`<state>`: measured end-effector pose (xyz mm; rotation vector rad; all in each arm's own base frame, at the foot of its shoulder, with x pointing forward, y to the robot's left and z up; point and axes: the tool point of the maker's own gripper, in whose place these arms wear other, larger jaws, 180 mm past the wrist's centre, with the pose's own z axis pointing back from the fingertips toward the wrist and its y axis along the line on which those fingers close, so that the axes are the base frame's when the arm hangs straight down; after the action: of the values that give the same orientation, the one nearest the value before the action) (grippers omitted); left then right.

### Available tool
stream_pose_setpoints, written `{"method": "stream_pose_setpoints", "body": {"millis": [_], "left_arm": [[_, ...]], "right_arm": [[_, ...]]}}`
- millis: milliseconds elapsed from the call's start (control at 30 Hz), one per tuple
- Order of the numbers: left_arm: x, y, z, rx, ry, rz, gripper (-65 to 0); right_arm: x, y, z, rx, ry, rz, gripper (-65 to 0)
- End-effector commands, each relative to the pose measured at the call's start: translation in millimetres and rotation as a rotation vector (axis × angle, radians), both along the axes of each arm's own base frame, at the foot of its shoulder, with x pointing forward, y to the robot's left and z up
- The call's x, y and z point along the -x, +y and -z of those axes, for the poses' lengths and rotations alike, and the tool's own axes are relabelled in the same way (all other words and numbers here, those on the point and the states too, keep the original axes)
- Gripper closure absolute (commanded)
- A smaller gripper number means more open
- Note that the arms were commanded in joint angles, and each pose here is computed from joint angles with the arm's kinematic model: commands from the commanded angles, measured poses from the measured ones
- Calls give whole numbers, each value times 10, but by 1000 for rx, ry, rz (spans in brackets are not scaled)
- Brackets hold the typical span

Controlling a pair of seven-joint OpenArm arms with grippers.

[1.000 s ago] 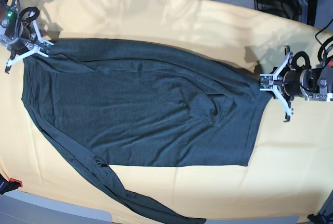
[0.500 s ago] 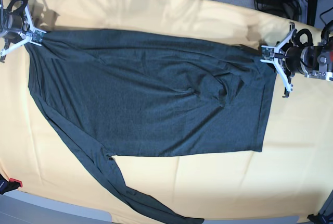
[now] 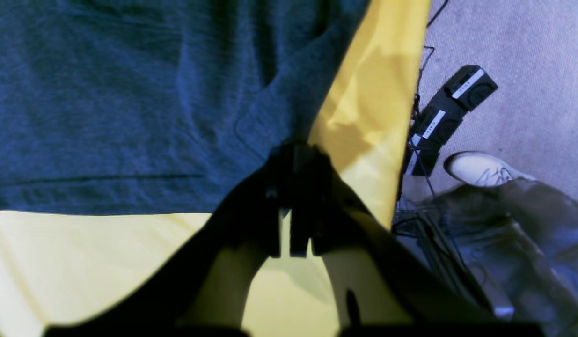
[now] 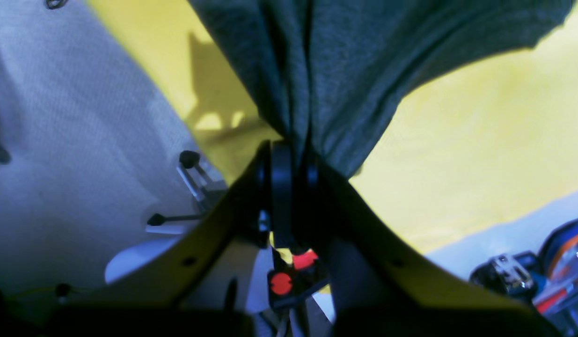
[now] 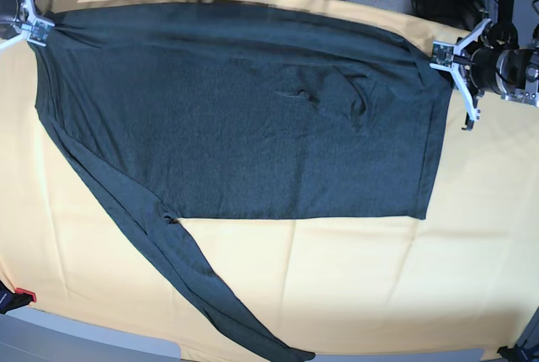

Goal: Fold the T-shirt properly
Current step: 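Pull the shirt with both grippers toward the robot, flattening the body, then open both grippers and release the shirt edges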

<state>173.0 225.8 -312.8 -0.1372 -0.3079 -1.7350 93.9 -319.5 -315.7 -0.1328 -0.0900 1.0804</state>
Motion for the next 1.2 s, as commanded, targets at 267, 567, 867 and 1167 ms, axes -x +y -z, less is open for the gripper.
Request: {"method": "stream_pose_setpoints", "body": {"millis": [267, 567, 867, 1167], "left_arm": [[214, 74, -57, -40, 39, 27, 0], [198, 148, -65, -72, 32, 22, -335], [18, 298, -127, -155, -31, 6, -377], [-471, 6, -572, 42, -131, -176, -377]], "right_arm": [[-26, -2, -40, 10, -3, -13, 0], [2, 18, -35, -3, 12, 0, -250], [-28, 69, -69, -7, -1, -18, -339], [-464, 68, -557, -2, -200, -22, -339]]}}
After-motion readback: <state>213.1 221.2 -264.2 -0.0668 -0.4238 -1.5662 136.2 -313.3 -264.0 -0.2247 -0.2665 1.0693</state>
